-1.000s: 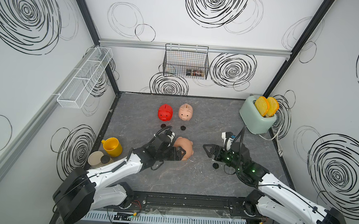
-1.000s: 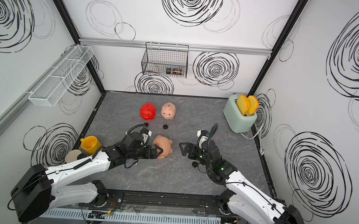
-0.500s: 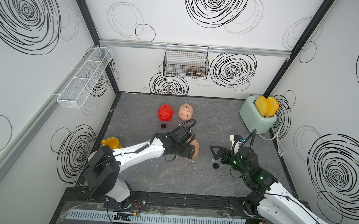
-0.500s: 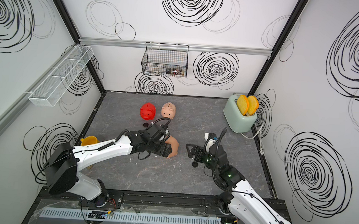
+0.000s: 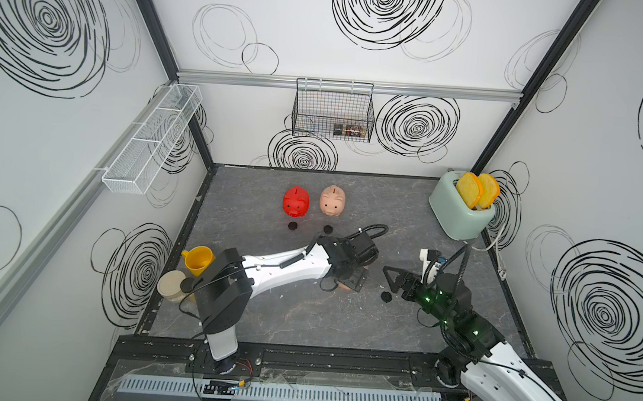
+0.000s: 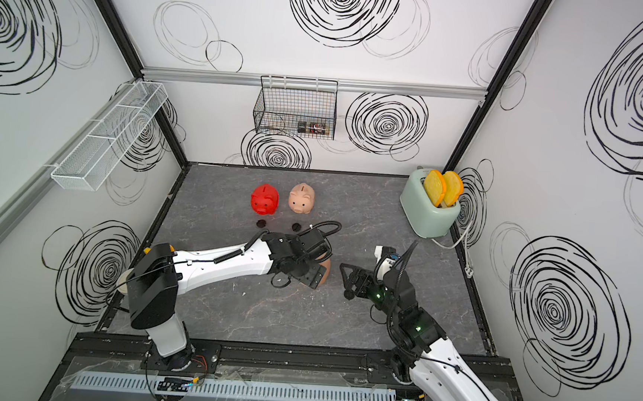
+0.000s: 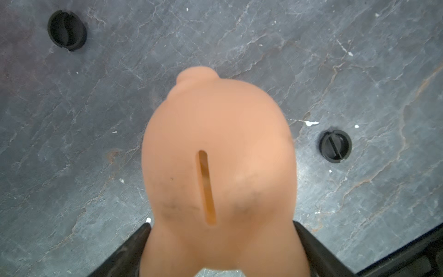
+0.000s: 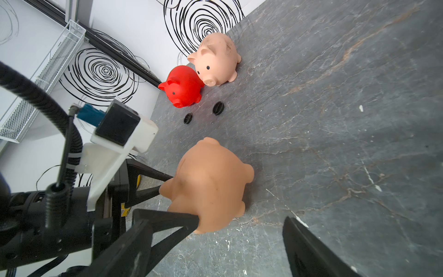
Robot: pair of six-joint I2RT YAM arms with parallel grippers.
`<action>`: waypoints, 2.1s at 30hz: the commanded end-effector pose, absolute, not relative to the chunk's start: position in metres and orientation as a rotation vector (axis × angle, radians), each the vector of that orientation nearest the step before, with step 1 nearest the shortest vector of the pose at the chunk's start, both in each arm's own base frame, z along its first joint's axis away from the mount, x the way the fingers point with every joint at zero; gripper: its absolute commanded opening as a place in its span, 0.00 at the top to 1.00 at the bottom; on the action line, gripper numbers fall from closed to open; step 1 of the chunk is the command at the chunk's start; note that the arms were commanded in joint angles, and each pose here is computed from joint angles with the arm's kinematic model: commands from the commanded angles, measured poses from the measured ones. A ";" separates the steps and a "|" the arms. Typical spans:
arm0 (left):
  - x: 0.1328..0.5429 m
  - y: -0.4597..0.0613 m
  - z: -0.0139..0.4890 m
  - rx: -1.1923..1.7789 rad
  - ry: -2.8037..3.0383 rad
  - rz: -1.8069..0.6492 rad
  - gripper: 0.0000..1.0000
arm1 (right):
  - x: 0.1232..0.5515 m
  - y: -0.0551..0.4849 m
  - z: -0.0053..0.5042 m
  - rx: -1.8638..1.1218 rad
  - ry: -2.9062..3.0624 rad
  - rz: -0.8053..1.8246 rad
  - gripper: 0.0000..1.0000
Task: Open piggy banks
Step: Adjust the piggy bank at the center of the board.
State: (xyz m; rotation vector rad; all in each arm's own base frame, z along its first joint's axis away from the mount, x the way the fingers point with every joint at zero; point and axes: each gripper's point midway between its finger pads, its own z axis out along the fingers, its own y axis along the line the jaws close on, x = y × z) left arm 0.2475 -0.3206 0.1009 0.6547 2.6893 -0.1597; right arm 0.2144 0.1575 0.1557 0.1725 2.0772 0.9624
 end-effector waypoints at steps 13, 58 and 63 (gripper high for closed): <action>0.253 -0.325 0.103 0.742 2.655 0.068 0.35 | 0.209 0.146 0.141 0.249 2.086 0.974 0.10; 0.224 -0.364 0.165 0.695 2.398 -0.926 0.04 | 0.218 0.137 0.120 0.247 2.212 0.882 0.11; 0.225 -0.339 0.199 0.600 2.226 -0.939 0.04 | 0.217 0.152 0.142 0.097 2.152 0.948 0.19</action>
